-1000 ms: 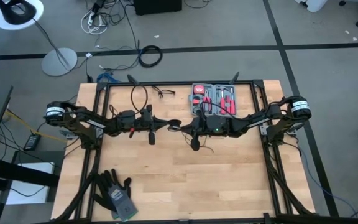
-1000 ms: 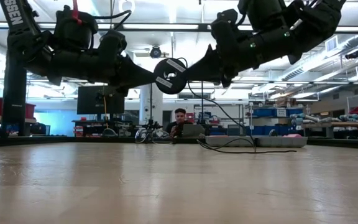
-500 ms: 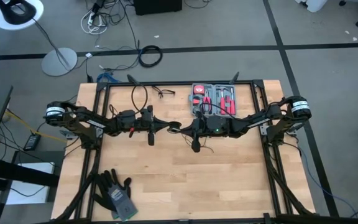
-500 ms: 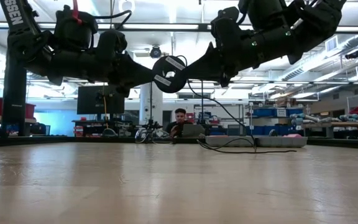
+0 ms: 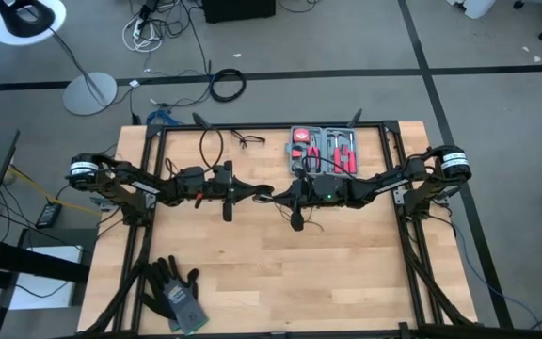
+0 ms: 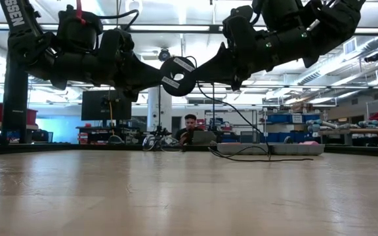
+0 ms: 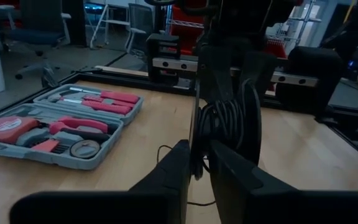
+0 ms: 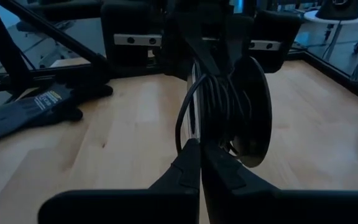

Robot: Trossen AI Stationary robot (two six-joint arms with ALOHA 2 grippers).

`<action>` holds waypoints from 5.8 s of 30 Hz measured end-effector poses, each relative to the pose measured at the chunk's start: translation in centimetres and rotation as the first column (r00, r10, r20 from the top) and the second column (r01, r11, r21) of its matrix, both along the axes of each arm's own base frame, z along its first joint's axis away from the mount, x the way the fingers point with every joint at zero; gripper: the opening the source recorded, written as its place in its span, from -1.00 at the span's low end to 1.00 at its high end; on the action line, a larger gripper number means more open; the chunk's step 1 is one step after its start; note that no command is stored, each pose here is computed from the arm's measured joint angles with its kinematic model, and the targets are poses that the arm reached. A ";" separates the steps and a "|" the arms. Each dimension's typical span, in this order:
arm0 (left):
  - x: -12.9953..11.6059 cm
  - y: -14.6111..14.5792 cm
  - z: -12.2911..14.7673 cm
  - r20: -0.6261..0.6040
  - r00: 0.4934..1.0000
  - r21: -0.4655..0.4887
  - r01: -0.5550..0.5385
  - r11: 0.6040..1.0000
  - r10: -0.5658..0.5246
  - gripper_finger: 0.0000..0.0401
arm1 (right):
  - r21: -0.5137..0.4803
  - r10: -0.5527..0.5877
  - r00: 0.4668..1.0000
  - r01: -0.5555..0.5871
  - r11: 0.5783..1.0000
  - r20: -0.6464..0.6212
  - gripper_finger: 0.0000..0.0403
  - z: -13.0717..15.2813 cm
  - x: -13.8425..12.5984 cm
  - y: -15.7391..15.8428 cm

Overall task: Coil cords
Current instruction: Coil the black wire onto the spool

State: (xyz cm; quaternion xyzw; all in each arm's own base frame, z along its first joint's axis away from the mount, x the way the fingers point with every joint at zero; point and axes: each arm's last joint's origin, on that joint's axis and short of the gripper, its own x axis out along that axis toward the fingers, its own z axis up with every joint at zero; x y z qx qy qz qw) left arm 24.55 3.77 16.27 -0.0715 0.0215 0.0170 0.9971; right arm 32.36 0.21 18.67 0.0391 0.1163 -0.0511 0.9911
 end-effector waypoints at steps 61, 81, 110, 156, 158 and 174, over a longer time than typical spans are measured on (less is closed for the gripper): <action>-0.8 -3.1 -1.1 -0.018 0.913 0.336 -0.379 0.862 0.408 -1.00 | 0.016 -0.332 0.834 0.377 0.926 -0.442 -0.97 0.9 -7.3 4.1; -0.1 -3.3 -0.8 -0.010 0.922 0.313 -0.365 0.877 0.388 -1.00 | 0.099 -0.309 0.914 0.344 0.934 -0.264 -0.76 -1.5 -4.8 4.7; 0.0 -3.5 -0.8 -0.013 0.943 0.276 -0.316 0.908 0.333 -1.00 | -0.026 -0.473 0.870 0.474 0.880 -0.141 -0.98 -4.8 -2.1 3.2; 1.8 -2.8 -1.7 -0.145 0.929 0.127 -0.324 0.937 0.341 -1.00 | -0.189 -0.416 0.809 0.371 0.909 -0.415 -0.82 -1.0 1.0 -0.4; 1.0 -2.8 -1.2 -0.076 0.937 0.090 -0.334 0.938 0.341 -1.00 | -0.188 -0.413 0.806 0.368 0.911 -0.424 -0.78 -1.2 0.8 -0.1; -3.1 -2.7 -1.6 0.098 0.930 -0.045 -0.351 0.935 0.354 -1.00 | -0.072 -0.349 0.884 0.345 0.936 -0.311 -0.71 -3.3 -7.0 3.4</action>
